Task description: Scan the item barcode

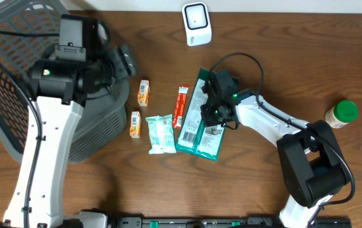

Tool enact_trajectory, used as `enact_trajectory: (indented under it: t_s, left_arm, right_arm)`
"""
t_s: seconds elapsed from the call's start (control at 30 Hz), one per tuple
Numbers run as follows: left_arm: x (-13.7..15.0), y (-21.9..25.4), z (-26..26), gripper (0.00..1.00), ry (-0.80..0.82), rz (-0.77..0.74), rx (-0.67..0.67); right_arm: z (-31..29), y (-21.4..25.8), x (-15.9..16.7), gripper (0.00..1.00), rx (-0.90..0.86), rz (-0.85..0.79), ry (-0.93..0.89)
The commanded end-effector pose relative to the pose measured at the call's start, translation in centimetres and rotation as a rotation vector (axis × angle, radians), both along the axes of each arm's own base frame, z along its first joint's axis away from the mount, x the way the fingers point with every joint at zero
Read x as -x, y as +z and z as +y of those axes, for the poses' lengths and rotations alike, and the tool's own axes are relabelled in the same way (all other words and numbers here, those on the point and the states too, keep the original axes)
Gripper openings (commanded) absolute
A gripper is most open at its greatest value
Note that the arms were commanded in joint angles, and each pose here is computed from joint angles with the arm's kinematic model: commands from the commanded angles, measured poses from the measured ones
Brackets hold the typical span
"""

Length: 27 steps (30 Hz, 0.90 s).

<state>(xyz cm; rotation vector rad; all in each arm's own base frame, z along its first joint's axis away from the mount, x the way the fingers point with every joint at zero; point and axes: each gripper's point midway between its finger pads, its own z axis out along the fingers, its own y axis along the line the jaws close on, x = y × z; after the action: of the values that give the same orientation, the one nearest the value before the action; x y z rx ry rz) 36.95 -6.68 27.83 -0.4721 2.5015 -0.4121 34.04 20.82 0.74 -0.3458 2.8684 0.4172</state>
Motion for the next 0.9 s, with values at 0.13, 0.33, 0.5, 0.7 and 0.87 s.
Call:
enact_trajectory:
  t_s: [0.13,0.33,0.5,0.7,0.87]
  left_arm:
    - [-1.2,8.3,3.1,0.08,0.110,-0.266,-0.019]
    - [-0.2,8.2,-1.1,0.07,0.019,-0.259,0.016]
    - [-0.6,2.5,-5.9,0.07,-0.064,-0.113,-0.022]
    - [-1.5,-3.4,-7.3,0.08,-0.042,0.043,-0.119]
    - [0.3,-4.6,-3.7,0.07,0.086,0.135,-0.250]
  right_arm:
    - [-0.6,-0.4,-0.1,0.05,0.029,-0.008,0.002]
    - [-0.5,-0.4,-0.2,0.06,0.025,-0.015,0.002]
    - [-0.5,-0.4,-0.2,0.06,0.026,-0.015,0.002]
    - [-0.5,-0.4,-0.2,0.05,0.026,-0.014,0.002]
    - [-0.5,-0.4,-0.2,0.06,0.025,-0.016,0.002]
